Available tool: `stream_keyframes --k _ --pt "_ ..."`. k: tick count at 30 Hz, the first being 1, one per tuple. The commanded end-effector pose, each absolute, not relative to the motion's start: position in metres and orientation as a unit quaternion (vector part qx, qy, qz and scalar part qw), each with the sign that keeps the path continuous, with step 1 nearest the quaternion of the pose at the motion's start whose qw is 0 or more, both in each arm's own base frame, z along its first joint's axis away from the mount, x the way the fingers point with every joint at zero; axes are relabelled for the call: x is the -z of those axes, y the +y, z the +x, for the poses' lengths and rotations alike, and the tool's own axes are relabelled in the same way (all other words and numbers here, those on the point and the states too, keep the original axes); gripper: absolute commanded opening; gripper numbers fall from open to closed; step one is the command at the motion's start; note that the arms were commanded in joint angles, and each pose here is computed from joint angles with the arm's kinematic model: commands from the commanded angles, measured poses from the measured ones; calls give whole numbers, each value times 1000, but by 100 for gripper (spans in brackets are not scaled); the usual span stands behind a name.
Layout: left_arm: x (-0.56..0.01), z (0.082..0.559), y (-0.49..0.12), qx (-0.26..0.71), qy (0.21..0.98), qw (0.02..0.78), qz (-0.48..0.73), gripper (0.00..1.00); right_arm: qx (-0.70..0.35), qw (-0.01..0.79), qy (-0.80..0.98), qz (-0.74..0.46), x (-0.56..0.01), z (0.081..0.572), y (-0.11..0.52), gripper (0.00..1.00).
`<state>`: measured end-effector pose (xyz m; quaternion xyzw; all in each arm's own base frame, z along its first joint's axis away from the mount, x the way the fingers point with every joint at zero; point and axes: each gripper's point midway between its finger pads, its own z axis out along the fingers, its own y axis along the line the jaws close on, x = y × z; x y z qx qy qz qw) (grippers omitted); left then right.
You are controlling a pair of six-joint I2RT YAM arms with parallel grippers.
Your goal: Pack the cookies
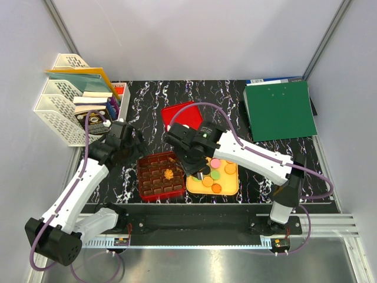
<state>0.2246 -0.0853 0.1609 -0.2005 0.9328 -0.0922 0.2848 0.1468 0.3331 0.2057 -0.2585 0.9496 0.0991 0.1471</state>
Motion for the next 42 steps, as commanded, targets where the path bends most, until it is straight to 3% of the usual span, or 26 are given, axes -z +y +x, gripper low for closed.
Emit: stream_keyframes --k 1,6,25,31,35,37,42 --pt "-164 234 -90 106 929 298 -195 99 -103 165 947 -255 -216 145 324 26" --pt "-163 234 -90 106 930 296 -193 99 -109 153 947 -261 -210 141 327 19" --pt "-156 237 -91 103 932 287 -193 99 -173 153 922 -312 -227 126 362 20" --pt "-158 240 -92 103 932 290 -192 99 -66 230 938 -250 -241 168 313 24" --pt "-157 240 -93 103 933 289 -190 99 -45 233 955 -180 -241 193 268 24" --pt "-157 240 -93 104 933 288 -190 99 -25 228 959 -166 -233 196 244 26" --pt "-153 240 -94 103 935 283 -188 99 9 218 966 -140 -212 202 211 43"
